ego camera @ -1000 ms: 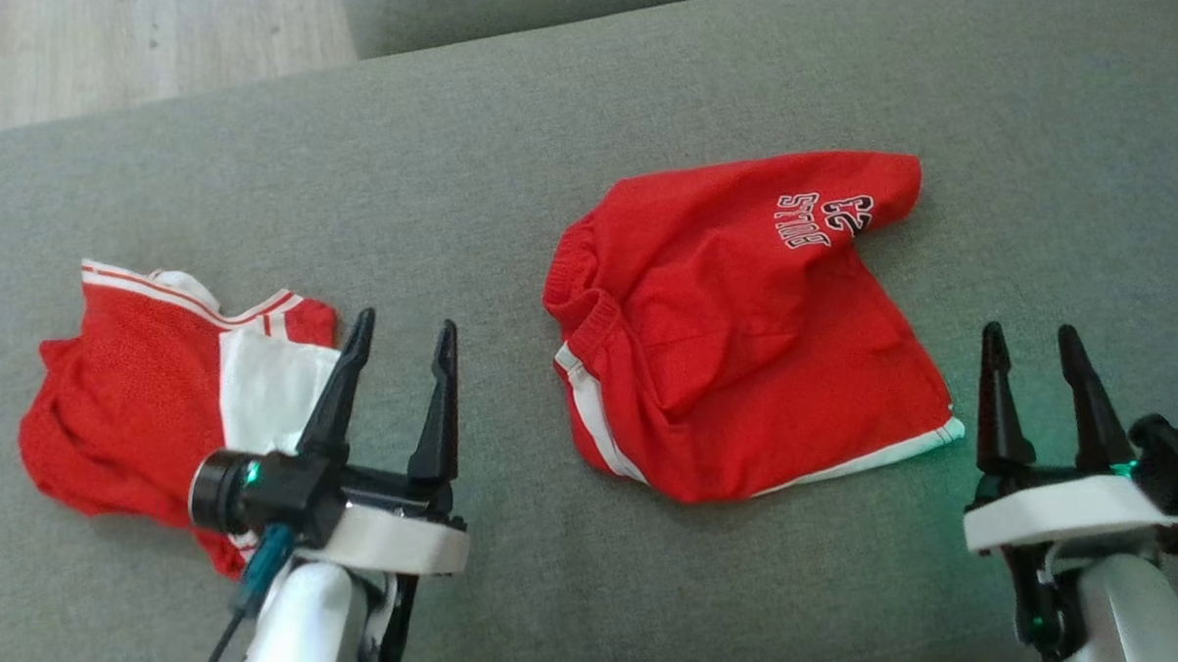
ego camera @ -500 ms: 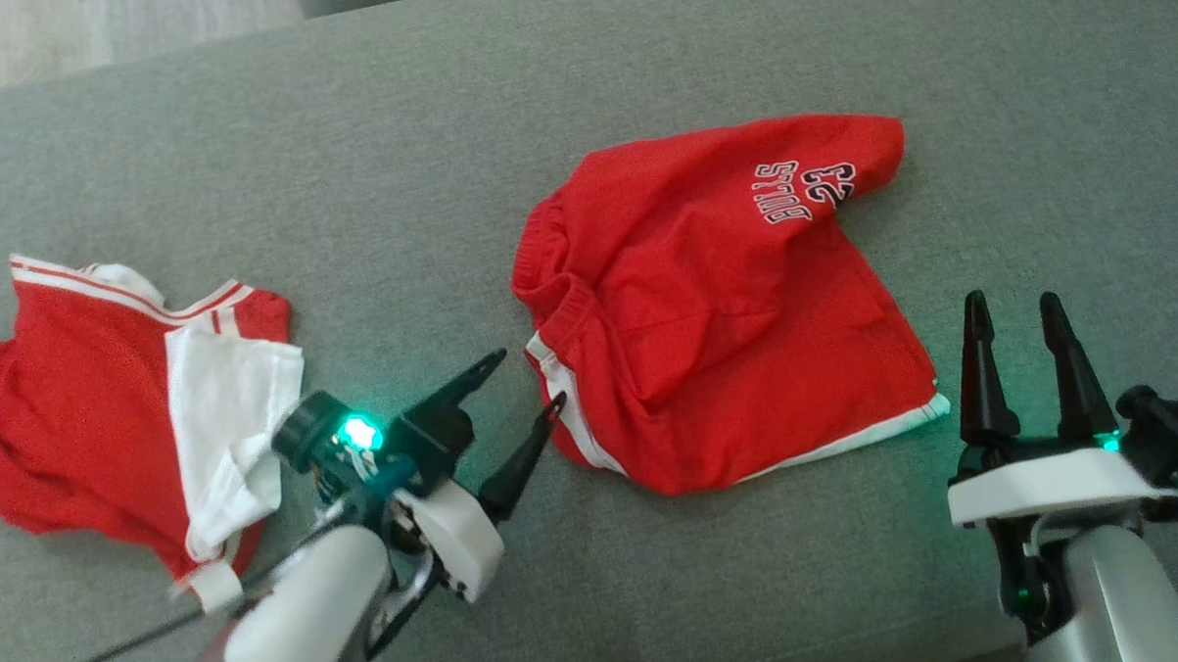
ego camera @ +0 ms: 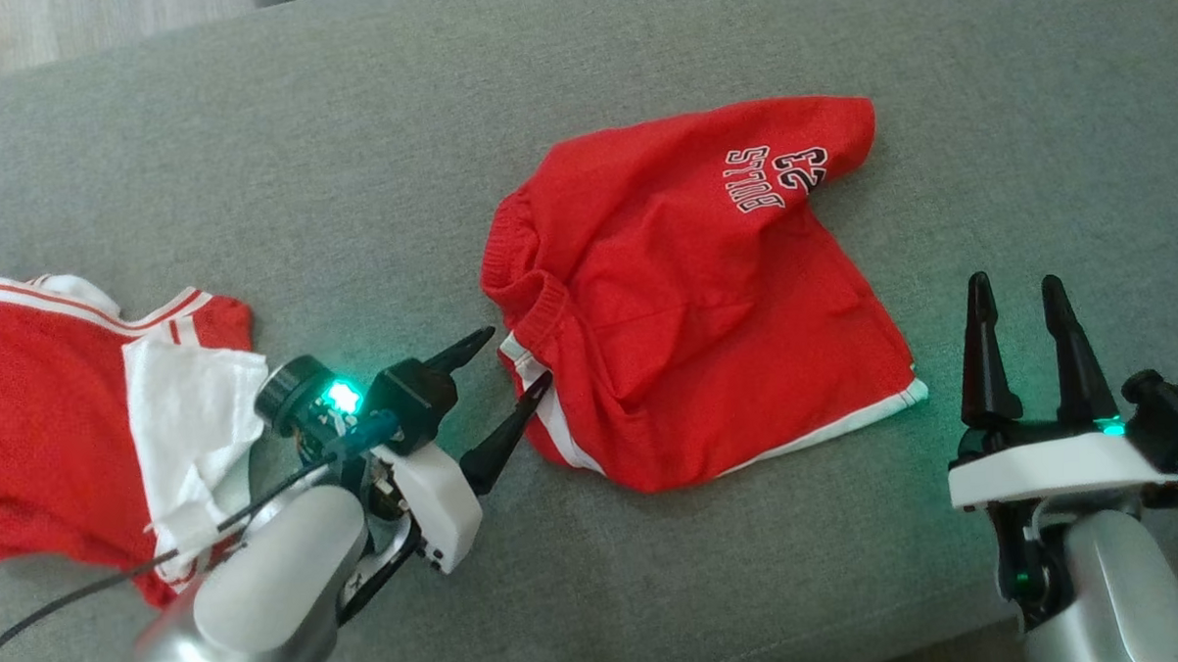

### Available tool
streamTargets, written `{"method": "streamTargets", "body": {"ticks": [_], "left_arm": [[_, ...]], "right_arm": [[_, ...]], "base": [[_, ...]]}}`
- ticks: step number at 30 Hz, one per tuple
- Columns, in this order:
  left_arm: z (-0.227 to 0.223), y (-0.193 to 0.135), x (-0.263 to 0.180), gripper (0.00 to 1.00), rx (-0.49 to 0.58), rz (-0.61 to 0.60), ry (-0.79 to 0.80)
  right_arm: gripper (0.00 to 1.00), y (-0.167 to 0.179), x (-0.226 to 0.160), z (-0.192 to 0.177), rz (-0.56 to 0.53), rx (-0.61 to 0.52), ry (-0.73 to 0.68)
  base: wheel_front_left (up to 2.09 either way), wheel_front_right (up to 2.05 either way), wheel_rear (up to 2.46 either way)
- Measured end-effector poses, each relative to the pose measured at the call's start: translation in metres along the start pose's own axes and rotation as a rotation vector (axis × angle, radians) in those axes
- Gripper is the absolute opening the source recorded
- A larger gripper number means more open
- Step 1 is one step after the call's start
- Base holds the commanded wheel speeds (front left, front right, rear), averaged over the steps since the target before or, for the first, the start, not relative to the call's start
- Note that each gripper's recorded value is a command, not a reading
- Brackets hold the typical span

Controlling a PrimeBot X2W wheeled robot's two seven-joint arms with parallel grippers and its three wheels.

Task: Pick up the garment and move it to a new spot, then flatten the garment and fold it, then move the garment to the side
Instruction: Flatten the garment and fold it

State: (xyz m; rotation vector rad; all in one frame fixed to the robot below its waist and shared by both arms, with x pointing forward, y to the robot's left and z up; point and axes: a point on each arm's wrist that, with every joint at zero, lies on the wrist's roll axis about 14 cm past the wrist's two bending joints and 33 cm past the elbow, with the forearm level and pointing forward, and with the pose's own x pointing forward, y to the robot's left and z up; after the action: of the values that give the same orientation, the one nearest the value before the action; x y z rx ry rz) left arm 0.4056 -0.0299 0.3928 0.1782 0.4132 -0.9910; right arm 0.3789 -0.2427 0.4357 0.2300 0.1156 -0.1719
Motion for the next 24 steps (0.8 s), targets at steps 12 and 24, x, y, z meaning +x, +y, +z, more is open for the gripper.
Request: {"method": "streamTargets", "body": {"ticks": [12, 24], "left_arm": [[-0.0014, -0.0035, 0.0021, 1.00, 0.024, -0.044, 0.025], [0.0039, -0.0093, 0.0006, 0.14, 0.055, -0.065, 0.001]], "right_arm": [[1.00, -0.0021, -0.0014, -0.0006, -0.006, -0.001, 0.003], [1.00, 0.0036, -0.0026, -0.0026, 0.012, -0.006, 0.010]], "base": [[0.00, 0.00, 0.00], [0.00, 0.00, 0.00]]}}
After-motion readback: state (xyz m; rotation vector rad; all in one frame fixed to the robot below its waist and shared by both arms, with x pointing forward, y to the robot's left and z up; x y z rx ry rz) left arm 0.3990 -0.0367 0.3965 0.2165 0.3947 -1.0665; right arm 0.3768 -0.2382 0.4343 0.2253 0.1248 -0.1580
